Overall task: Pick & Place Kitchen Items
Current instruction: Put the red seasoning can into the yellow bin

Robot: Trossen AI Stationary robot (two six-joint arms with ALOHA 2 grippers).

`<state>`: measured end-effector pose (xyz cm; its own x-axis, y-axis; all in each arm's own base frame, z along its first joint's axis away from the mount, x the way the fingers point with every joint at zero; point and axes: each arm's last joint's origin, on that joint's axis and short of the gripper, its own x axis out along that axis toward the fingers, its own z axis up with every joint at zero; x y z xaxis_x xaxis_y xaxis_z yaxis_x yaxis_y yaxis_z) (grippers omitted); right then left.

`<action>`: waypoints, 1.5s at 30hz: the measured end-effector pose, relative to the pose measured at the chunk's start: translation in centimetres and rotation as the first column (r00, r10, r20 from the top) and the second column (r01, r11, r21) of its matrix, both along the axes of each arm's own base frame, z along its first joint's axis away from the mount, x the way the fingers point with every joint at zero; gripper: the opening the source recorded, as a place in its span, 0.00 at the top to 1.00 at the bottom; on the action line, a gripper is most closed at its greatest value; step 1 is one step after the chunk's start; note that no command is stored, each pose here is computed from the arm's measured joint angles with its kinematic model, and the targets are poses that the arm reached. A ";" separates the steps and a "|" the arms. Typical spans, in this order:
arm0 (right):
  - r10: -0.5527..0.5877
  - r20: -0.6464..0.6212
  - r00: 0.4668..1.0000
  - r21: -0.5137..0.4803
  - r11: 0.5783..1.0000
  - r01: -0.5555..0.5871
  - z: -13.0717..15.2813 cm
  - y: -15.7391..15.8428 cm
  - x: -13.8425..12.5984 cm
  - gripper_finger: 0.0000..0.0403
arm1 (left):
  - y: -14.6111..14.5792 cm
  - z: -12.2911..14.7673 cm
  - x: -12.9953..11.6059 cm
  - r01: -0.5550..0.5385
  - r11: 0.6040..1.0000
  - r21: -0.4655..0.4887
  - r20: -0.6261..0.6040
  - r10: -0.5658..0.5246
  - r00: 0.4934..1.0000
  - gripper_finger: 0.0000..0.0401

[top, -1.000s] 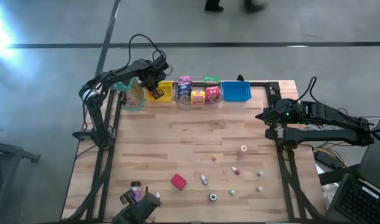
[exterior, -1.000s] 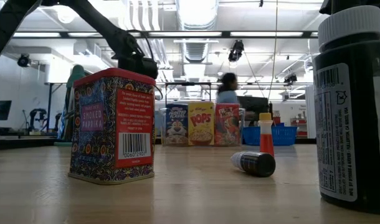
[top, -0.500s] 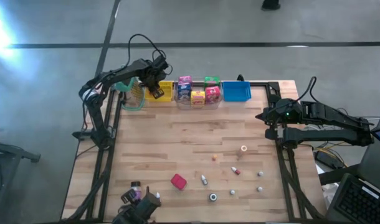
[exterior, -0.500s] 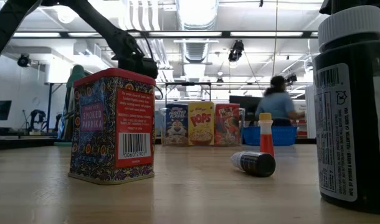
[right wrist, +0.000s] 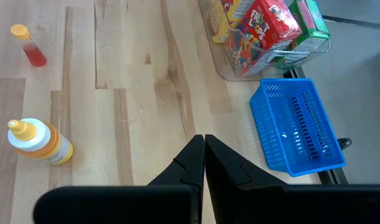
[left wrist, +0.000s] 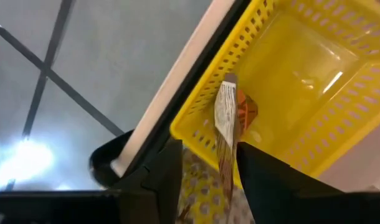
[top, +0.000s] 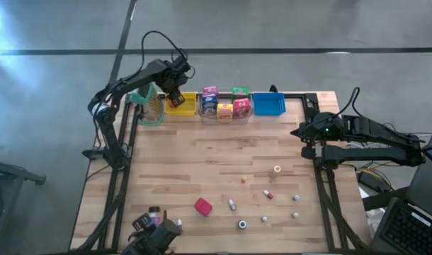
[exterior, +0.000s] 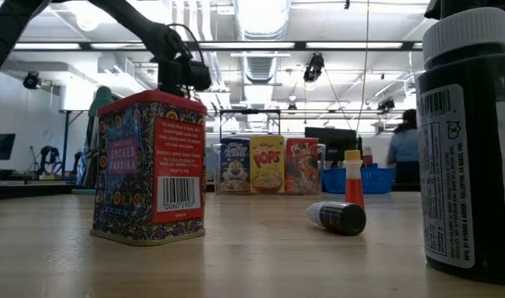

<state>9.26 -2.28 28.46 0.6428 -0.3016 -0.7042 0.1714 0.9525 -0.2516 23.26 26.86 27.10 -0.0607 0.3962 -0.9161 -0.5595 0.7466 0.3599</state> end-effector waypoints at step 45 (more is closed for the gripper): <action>-0.001 0.000 1.000 0.000 1.000 0.001 0.0 0.0 0.0 0.98 | -22.2 10.8 -1.5 -0.187 0.967 -0.171 0.282 0.229 0.932 0.61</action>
<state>9.26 -2.28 28.47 0.6429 -0.3023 -0.7038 0.1721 0.9524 -0.2518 21.75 4.62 37.93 0.1552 0.2719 -0.9497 -0.7729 0.6322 0.0547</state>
